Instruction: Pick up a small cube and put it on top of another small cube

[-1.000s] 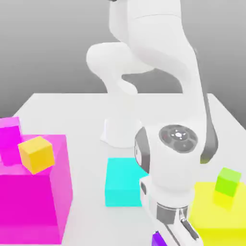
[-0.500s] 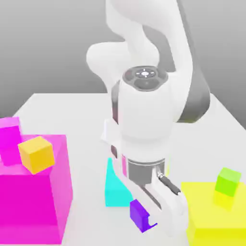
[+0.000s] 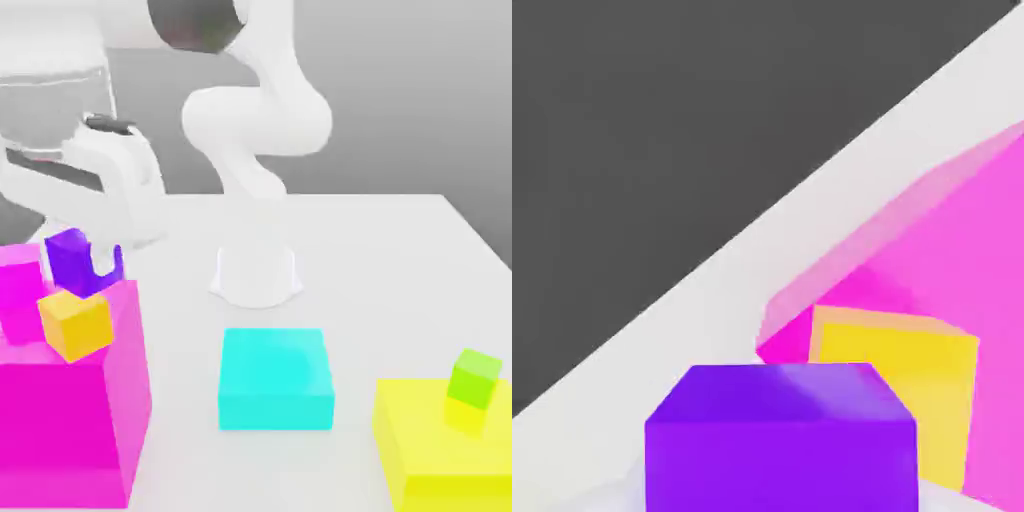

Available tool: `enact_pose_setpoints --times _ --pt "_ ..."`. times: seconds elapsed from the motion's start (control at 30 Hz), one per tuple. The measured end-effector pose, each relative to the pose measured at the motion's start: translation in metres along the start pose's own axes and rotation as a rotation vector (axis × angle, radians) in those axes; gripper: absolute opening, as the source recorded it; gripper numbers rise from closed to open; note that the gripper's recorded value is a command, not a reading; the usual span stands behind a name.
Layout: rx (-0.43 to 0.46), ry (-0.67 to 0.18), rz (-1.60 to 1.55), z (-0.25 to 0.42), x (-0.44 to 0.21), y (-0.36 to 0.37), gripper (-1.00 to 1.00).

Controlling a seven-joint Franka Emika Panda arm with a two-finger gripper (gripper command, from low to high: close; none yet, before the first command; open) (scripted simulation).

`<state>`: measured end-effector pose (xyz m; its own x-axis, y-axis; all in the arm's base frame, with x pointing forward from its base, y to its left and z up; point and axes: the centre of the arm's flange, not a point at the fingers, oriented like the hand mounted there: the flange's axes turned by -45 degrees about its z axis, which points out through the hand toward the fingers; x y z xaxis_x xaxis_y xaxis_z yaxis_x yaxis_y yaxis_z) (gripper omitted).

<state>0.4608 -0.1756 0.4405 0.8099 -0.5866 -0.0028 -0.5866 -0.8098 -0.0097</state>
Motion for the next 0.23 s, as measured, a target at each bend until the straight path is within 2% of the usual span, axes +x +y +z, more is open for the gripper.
enact_pose_setpoints --times 0.07,0.1,0.23 --pt "-0.003 0.001 -0.008 0.024 0.0 0.004 -1.0" --pt "-0.004 0.001 -0.009 0.038 0.0 0.005 1.0" --pt "-0.003 0.001 -0.009 0.038 0.0 0.005 1.0"
